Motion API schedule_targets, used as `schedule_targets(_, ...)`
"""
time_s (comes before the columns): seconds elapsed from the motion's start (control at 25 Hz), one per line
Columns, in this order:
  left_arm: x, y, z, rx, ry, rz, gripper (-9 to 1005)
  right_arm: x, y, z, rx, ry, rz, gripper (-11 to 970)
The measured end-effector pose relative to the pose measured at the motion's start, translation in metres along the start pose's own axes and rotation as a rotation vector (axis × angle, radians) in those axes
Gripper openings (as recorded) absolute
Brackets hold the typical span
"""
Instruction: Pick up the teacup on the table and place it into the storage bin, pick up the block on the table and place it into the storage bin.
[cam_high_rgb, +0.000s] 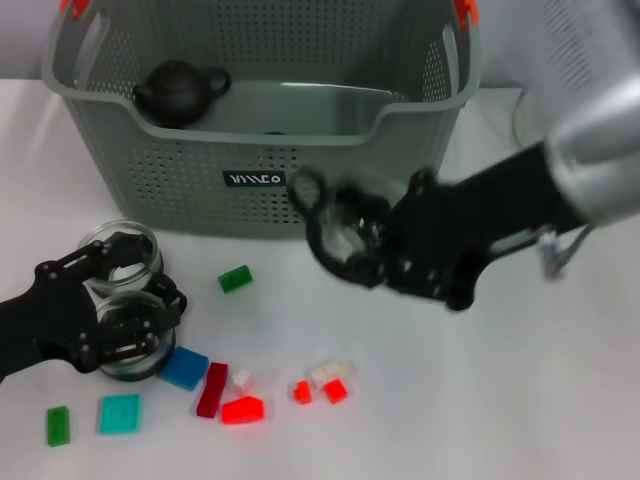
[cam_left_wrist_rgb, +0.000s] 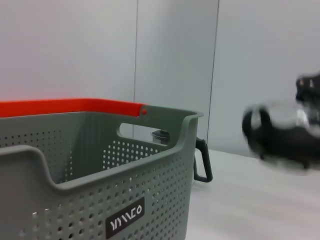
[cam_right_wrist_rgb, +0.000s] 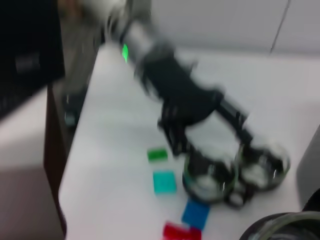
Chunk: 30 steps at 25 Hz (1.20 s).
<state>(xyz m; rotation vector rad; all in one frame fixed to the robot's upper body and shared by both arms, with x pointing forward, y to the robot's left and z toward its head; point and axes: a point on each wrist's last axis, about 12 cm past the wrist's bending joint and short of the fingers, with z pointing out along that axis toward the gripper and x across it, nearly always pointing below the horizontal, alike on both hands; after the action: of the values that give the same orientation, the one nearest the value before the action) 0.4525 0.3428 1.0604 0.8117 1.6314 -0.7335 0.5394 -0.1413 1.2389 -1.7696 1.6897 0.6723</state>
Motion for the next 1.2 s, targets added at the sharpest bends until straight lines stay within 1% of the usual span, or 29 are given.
schedule_targets(0.16,-0.001,0.001,0.002,0.002,-0.002,0.004,880,0.000,-0.009,-0.040,0.061,-0.157,0.030,61)
schedule_targets(0.24,-0.001,0.002,0.003,0.003,-0.002,0.005,879,0.000,-0.016,-0.056,0.122,-0.219,0.058,61)
schedule_targets(0.32,-0.001,0.002,0.004,0.003,-0.003,0.004,879,-0.001,-0.025,-0.066,0.194,-0.278,0.106,60)
schedule_targets(0.44,-0.001,0.002,0.005,0.005,-0.006,0.002,879,-0.001,-0.046,-0.070,0.312,-0.372,0.282,60)
schedule_targets(0.52,-0.002,0.002,0.006,0.006,-0.008,0.003,878,0.000,-0.060,-0.067,0.341,-0.407,0.380,60)
schedule_targets(0.64,-0.002,0.002,0.008,0.011,-0.011,0.003,878,-0.003,-0.079,-0.059,0.348,-0.409,0.462,60)
schedule_targets(0.76,-0.001,0.001,0.011,0.014,-0.017,-0.004,877,-0.006,-0.099,-0.046,0.387,-0.355,0.521,60)
schedule_targets(0.92,0.001,0.000,0.012,0.008,-0.017,-0.014,876,-0.012,-0.122,-0.018,0.415,-0.251,0.543,61)
schedule_targets(1.04,0.004,0.000,0.015,0.004,-0.018,-0.020,876,-0.018,-0.133,0.010,0.416,-0.167,0.533,61)
schedule_targets(1.2,0.006,-0.002,0.017,0.001,-0.019,-0.019,875,-0.023,-0.143,0.040,0.438,-0.055,0.496,61)
